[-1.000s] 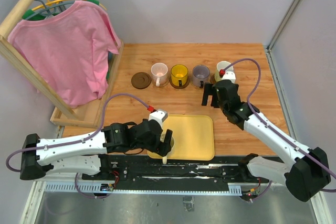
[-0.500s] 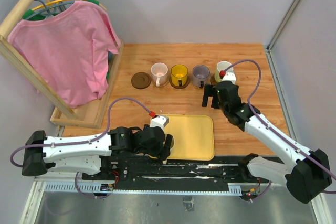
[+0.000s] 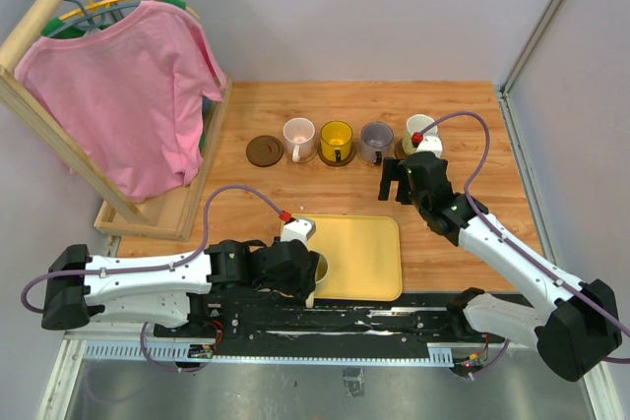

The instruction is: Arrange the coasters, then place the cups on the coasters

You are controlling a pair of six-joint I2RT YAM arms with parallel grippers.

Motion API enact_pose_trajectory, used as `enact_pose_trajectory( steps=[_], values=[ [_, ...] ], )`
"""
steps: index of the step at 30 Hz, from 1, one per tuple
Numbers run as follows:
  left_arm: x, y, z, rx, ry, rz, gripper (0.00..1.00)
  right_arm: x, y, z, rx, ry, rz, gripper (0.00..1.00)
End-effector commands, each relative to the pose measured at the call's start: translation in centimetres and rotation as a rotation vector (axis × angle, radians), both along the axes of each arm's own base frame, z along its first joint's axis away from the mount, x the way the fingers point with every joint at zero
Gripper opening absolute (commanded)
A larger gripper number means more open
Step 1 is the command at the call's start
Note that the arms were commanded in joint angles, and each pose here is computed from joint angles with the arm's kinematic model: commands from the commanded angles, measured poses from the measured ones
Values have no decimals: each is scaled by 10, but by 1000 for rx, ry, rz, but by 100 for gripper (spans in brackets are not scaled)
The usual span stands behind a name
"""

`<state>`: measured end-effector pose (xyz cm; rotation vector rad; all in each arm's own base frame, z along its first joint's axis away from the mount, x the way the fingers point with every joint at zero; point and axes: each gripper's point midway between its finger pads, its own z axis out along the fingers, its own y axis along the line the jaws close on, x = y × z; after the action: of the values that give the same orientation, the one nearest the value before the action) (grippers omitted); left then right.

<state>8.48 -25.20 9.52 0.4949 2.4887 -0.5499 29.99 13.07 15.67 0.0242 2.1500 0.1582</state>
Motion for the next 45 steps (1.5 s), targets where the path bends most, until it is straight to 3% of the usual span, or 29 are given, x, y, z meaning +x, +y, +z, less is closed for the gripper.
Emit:
enact_pose_trajectory(
  steps=[1, 11, 18, 26, 45],
  values=[
    [2, -2, -3, -8, -14, 12, 64, -1, -7, -5, 7, 15, -26, 98],
    [8, -1, 0, -2, -45, 22, 63, -1, -8, -4, 6, 12, -30, 98],
    [13, 0, -1, 15, -75, 22, 76, -1, -6, -6, 8, 21, -26, 98],
    [24, 0, 6, 16, -140, 38, 77, -1, -7, -5, 10, 20, -28, 98],
    [41, 9, 4, 28, -182, 60, 57, 1, -4, -8, 11, 31, -26, 98]
  ],
)
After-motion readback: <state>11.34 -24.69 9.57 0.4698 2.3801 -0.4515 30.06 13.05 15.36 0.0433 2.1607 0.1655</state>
